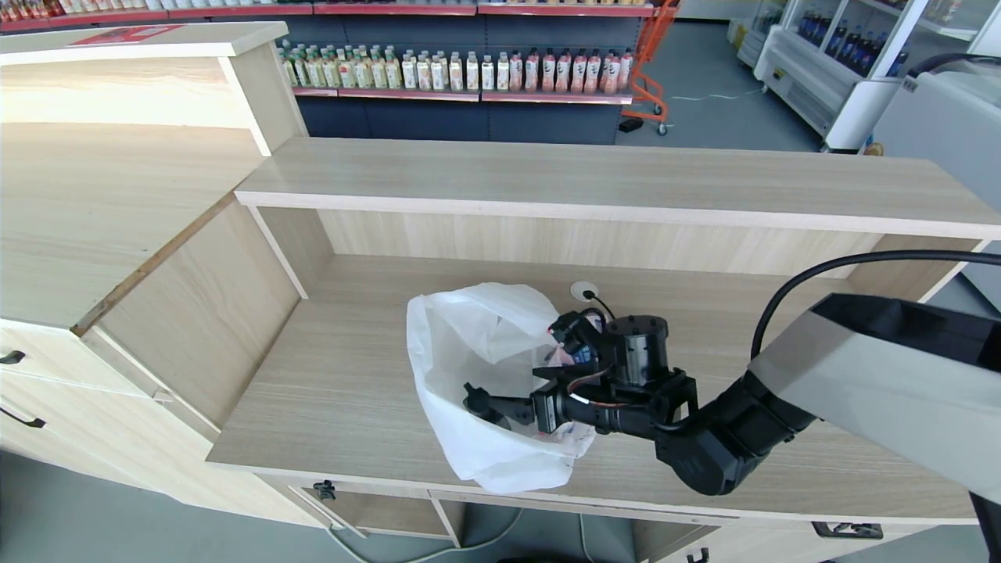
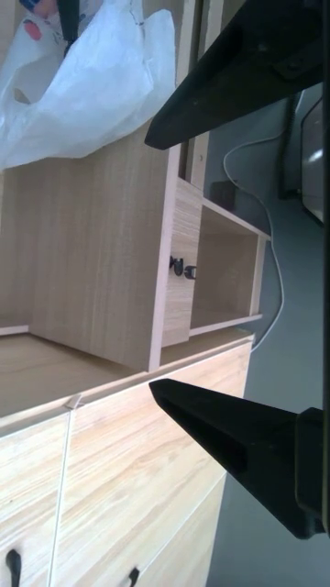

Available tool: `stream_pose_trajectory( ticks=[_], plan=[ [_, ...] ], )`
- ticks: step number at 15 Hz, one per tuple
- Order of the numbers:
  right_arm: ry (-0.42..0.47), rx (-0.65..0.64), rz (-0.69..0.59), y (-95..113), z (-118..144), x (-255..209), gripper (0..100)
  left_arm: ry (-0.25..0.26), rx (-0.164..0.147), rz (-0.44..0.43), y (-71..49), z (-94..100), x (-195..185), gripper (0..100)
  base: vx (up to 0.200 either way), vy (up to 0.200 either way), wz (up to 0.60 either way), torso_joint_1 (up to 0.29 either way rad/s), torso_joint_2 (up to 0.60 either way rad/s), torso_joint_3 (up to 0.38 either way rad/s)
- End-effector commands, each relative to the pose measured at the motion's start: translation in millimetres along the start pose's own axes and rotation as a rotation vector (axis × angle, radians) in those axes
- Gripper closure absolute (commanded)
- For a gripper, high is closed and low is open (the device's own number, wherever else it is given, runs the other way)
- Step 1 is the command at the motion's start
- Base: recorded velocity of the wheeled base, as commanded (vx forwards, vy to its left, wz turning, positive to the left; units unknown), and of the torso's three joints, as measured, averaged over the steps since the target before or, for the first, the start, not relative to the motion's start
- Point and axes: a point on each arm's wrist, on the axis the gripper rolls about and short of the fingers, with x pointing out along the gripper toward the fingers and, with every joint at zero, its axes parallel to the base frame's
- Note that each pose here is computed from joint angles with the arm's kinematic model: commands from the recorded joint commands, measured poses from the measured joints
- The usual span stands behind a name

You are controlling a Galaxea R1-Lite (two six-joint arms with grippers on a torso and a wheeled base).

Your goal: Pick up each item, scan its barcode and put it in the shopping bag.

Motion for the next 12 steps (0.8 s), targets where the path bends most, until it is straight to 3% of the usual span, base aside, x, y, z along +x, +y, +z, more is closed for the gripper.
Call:
stream_pose_trajectory(
  ticks=[1,5,12],
  plan=[
    [-0.03,0.029,0.006,0.2,10.2,-2.2,0,0.0,0.0,0.0,0.0,0.0,0.0,0,0.0,0.0,0.0,0.0,0.0,0.0],
    [-0.136,0.199,0.046,-0.6,48.8,-11.4,0,0.0,0.0,0.0,0.0,0.0,0.0,0,0.0,0.0,0.0,0.0,0.0,0.0],
    [-0.239,0.258,-0.024,-23.9,83.9,-63.4,0,0.0,0.0,0.0,0.0,0.0,0.0,0,0.0,0.0,0.0,0.0,0.0,0.0]
  ],
)
